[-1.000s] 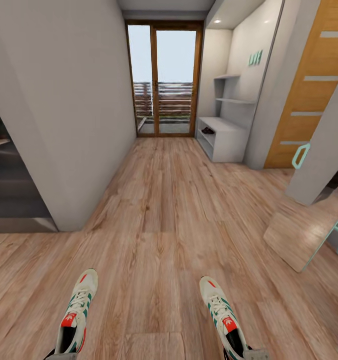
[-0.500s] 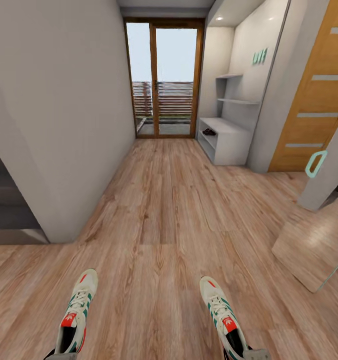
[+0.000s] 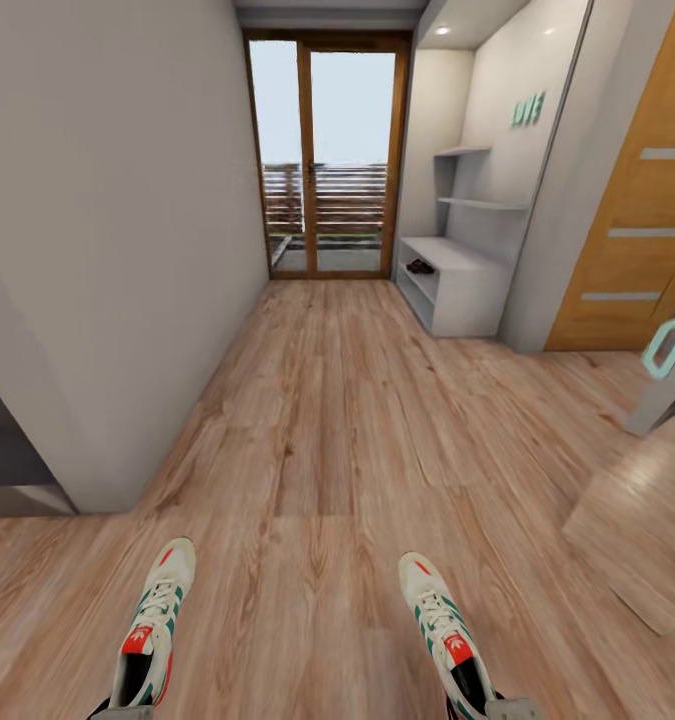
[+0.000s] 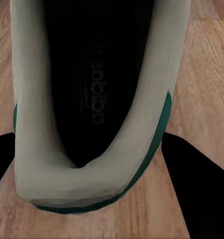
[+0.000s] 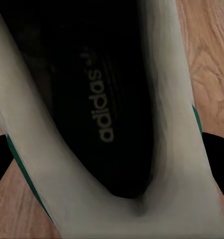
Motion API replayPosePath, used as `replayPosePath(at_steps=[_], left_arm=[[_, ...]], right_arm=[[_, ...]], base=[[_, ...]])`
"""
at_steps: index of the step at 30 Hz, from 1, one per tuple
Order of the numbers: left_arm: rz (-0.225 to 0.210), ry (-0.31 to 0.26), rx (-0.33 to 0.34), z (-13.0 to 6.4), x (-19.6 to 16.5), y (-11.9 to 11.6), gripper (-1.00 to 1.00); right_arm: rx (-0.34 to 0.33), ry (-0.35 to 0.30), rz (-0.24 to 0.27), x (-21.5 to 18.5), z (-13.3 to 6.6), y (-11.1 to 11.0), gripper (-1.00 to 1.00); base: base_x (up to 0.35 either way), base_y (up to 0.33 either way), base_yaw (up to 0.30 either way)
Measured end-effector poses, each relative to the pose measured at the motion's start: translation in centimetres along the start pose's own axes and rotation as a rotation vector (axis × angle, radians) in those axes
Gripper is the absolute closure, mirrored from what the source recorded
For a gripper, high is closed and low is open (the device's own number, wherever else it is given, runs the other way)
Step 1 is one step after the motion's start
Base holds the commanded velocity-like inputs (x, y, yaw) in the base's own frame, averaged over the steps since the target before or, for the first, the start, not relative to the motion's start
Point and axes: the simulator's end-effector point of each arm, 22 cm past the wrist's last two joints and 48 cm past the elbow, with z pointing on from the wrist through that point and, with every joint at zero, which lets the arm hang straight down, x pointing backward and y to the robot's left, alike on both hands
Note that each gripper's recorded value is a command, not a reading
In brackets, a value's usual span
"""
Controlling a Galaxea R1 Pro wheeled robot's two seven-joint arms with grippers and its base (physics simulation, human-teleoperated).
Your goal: Pick up the two gym shoes and the two sandals from the corridor floor and place them onto the hallstand (shoe rack) in the corridor, making sure they are on the rack and not on the floor. Arrange them so the two gym shoes are next to each other and the two sandals are next to each other.
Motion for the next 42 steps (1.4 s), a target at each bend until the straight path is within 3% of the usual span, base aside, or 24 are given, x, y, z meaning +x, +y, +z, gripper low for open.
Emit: replayPosePath(at_steps=[42], left_arm=[[0.000,0.002,0.000,-0.01,0.04,0.00,1.00]], right_arm=[[0.000,0.000,0.000,0.00,0.00,0.00,1.00]], base=[[0.337,0.000,0.000]])
